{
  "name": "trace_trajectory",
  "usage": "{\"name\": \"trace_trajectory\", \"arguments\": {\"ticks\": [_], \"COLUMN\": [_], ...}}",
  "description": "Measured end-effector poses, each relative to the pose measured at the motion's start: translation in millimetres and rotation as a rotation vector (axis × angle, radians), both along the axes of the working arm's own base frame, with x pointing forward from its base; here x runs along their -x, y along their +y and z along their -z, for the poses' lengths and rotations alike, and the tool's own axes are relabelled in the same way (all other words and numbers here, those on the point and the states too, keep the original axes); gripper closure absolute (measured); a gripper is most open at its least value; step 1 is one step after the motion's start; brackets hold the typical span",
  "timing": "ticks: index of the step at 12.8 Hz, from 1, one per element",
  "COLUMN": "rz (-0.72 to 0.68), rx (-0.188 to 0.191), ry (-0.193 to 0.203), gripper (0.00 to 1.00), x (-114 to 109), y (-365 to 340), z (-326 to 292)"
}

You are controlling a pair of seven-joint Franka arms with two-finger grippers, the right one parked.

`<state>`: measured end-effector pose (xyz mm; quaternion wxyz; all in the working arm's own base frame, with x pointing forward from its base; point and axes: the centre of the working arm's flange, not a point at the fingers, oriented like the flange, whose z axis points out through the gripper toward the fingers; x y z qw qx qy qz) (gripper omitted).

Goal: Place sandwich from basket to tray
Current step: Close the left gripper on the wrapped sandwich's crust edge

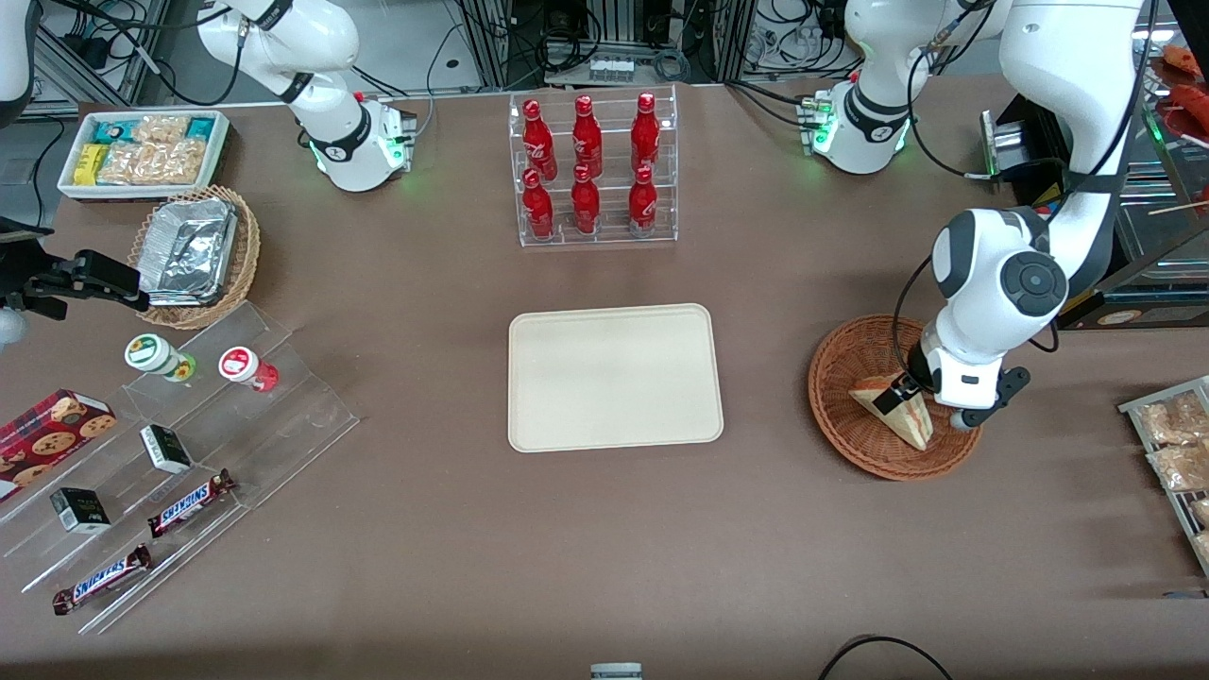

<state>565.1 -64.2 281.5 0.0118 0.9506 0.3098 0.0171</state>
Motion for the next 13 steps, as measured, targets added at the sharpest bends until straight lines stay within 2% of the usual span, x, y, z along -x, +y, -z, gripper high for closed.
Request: {"name": "trace_trajectory", "arguments": {"ticks": [6, 7, 8, 9, 12, 13], "rz": [-0.005, -0.005, -0.007, -0.009, -0.011, -0.011], "rx": [0.0, 0.0, 0.0, 0.0, 0.0, 0.0], "ry": [0.019, 0.022, 0.024, 0.025, 0.025, 0.025], "gripper": [0.0, 0.05, 0.05, 0.14, 0.52, 0.6], "x": [1.3, 1.5, 1.6, 1.6, 1.5, 1.5], "y": [0.3, 0.4, 0.5, 1.0, 2.3, 2.3], "z": [10.4, 12.5, 13.6, 13.9, 14.1, 14.1]}}
